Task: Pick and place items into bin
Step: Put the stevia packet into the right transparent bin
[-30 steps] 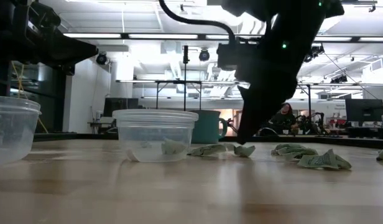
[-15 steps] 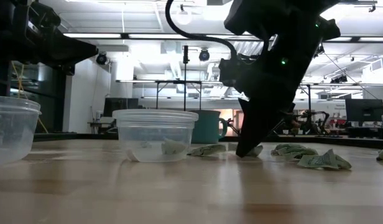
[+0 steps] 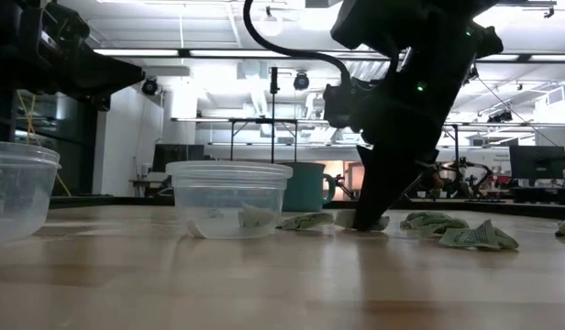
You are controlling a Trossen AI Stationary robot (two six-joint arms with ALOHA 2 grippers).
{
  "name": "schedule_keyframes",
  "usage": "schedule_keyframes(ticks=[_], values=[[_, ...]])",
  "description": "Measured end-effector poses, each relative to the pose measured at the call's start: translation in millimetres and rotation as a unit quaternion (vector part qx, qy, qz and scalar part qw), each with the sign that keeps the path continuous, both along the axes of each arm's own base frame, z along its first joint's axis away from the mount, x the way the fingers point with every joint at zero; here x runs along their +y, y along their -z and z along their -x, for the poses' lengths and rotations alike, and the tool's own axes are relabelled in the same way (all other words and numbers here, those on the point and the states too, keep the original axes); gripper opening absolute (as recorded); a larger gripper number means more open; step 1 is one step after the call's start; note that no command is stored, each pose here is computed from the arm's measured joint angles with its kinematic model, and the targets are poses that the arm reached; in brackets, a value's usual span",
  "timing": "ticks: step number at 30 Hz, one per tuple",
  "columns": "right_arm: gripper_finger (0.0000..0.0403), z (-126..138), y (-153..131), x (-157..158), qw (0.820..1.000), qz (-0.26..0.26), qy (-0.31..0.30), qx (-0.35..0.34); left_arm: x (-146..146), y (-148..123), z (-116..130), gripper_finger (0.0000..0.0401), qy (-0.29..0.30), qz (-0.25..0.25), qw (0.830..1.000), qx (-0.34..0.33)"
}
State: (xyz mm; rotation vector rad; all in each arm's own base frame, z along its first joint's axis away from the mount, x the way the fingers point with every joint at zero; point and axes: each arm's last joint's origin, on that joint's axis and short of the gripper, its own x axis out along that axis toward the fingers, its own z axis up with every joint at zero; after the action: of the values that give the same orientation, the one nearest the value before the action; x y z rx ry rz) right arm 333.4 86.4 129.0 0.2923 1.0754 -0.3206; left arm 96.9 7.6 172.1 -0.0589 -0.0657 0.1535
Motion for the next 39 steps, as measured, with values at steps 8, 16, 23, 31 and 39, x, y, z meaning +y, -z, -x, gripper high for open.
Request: schedule_keyframes(ticks=[8,16,23,31,39], values=[[0.0005,-19,-48,9,0.993,0.059,-0.031,-0.099,0,0,0,0.0092,0.000,0.000,1.000,0.000],[0.0006,-46,-65,25,0.954,0.068,-0.146,-0.251,0,0,0,0.0092,0.000,0.000,1.000,0.000],[0.0010,-57,-48,18,0.952,0.040,-0.171,-0.252,0,0,0,0.0092,0.000,0.000,1.000,0.000],[0.0113,-57,-46,17,0.952,0.020,-0.178,-0.249,0,0,0,0.0092,0.000,0.000,1.000,0.000],[0.0206,-41,-65,5,0.972,0.057,-0.095,-0.206,0,0,0,0.0092,0.000,0.000,1.000,0.000]])
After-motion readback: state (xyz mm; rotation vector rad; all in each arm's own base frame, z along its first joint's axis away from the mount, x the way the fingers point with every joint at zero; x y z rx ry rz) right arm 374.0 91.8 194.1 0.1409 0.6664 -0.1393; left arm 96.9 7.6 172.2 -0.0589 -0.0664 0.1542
